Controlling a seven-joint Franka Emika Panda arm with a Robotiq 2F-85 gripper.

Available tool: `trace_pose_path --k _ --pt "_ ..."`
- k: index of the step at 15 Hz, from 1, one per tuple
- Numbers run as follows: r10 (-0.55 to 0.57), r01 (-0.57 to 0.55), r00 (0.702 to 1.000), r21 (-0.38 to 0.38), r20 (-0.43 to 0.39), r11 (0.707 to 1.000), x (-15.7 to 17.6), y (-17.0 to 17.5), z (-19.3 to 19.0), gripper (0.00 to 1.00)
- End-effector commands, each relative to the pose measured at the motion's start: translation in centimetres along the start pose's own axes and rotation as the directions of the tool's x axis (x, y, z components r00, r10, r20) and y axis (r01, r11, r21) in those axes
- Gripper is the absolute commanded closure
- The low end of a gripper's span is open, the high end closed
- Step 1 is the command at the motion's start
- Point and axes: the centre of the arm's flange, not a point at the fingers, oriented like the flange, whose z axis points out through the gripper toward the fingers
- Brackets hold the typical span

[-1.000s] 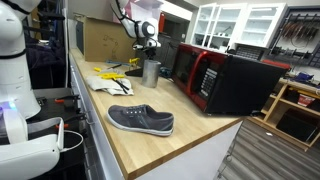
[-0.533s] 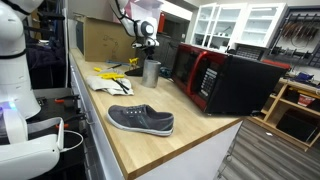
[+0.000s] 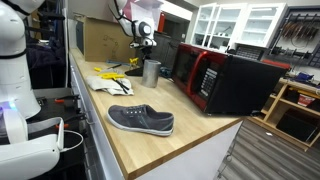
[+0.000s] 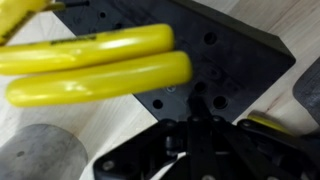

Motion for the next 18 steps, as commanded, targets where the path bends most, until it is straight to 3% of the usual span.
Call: trace_pose_path --k 1,13,18 --pt "0.002 -0.002 1.000 0.008 0.007 1.000 -0.2 -1.1 1.3 1.00" --pt "-0.085 0.079 0.988 0.052 0.126 0.996 -0.9 -3.0 1.0 1.00" --pt "-0.087 0.083 0.994 0.061 0.068 0.995 -0.1 -1.5 -2.7 1.00"
